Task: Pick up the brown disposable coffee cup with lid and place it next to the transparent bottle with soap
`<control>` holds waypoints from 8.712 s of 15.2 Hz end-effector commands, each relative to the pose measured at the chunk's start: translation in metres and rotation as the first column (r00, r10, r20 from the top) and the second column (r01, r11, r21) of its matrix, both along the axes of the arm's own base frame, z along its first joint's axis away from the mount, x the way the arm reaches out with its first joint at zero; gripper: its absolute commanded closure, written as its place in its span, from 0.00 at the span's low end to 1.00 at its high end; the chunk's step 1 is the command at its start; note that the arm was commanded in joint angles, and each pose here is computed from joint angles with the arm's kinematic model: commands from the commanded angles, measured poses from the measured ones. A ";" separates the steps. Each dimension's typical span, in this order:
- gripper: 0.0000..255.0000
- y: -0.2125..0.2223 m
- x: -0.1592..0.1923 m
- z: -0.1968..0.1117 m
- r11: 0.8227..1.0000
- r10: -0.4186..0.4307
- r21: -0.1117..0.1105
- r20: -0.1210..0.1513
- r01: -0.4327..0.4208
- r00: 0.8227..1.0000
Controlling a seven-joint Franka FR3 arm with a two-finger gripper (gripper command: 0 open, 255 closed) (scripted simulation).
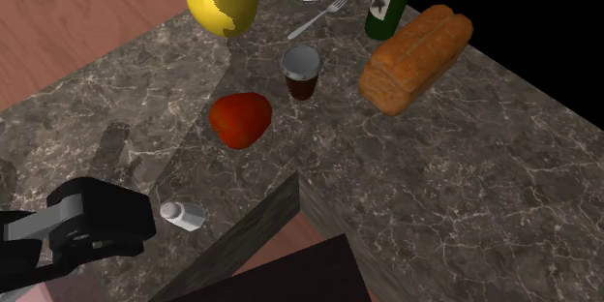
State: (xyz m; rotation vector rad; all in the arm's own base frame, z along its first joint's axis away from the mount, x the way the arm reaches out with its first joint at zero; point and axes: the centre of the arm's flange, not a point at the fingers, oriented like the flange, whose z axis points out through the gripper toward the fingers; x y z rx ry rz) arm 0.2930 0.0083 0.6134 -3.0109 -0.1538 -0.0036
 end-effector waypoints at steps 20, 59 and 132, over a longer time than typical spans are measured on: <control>0.00 -0.181 0.136 -0.110 0.972 0.236 -0.003 0.007 -0.236 0.972; 1.00 -0.305 0.287 -0.245 0.901 0.434 -0.007 0.013 -0.434 0.901; 1.00 -0.062 0.185 0.018 0.901 0.434 -0.007 0.013 -0.434 0.901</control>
